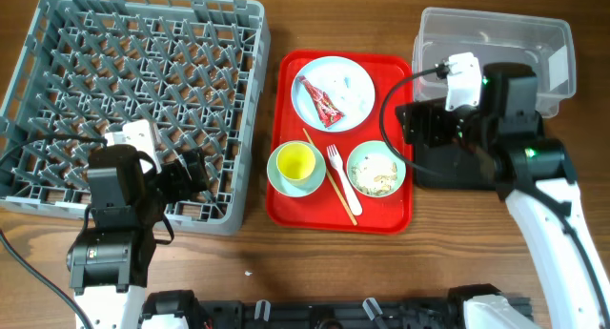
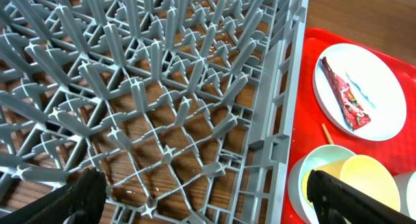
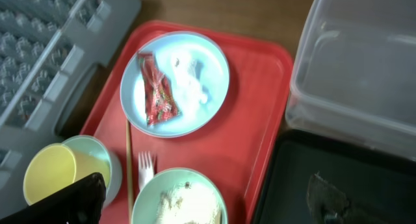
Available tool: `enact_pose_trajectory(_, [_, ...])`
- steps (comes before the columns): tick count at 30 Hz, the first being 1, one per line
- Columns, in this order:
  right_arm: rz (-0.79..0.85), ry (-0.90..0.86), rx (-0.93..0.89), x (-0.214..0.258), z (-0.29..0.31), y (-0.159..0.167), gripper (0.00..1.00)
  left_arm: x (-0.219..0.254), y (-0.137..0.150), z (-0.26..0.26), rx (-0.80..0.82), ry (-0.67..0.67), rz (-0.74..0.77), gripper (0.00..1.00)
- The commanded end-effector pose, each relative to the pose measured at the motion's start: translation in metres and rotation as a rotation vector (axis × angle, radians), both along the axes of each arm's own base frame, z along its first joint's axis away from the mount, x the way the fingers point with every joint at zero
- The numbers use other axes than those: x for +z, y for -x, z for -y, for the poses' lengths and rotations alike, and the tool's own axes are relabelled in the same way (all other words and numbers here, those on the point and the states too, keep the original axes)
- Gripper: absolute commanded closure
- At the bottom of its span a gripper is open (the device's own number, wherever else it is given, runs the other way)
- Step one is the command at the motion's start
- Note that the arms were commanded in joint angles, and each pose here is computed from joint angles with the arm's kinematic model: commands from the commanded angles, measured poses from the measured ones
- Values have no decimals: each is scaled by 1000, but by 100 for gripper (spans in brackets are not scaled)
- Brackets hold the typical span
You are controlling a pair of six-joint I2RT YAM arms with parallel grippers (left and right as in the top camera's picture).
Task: Sort waste into correct bins and load items into the dishwasher rack
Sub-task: 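Grasp the red wrapper with the right gripper and carry it to the clear bin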
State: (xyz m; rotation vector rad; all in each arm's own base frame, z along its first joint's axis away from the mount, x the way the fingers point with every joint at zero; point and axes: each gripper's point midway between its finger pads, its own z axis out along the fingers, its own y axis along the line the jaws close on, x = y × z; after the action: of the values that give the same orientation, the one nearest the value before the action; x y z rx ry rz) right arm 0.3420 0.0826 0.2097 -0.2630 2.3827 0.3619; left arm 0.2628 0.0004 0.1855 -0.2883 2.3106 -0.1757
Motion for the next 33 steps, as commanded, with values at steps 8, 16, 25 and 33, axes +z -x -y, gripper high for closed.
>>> enact_pose_trajectory(8, [-59, 95, 118, 53, -63, -90, 1, 9, -3, -2, 13, 3, 26, 0])
enact_pose_trajectory(16, [-167, 206, 124, -52, -104, -141, 7, 9, -3, -2, 13, 4, 26, 0])
enact_pose_trajectory(25, [-361, 197, 49, -159, -116, -147, 24, 9, -3, -2, 13, 4, 26, 0])
enact_pose_trajectory(33, [-456, 225, -4, -209, -111, -140, 49, 9, -3, -2, 13, 4, 23, 0])
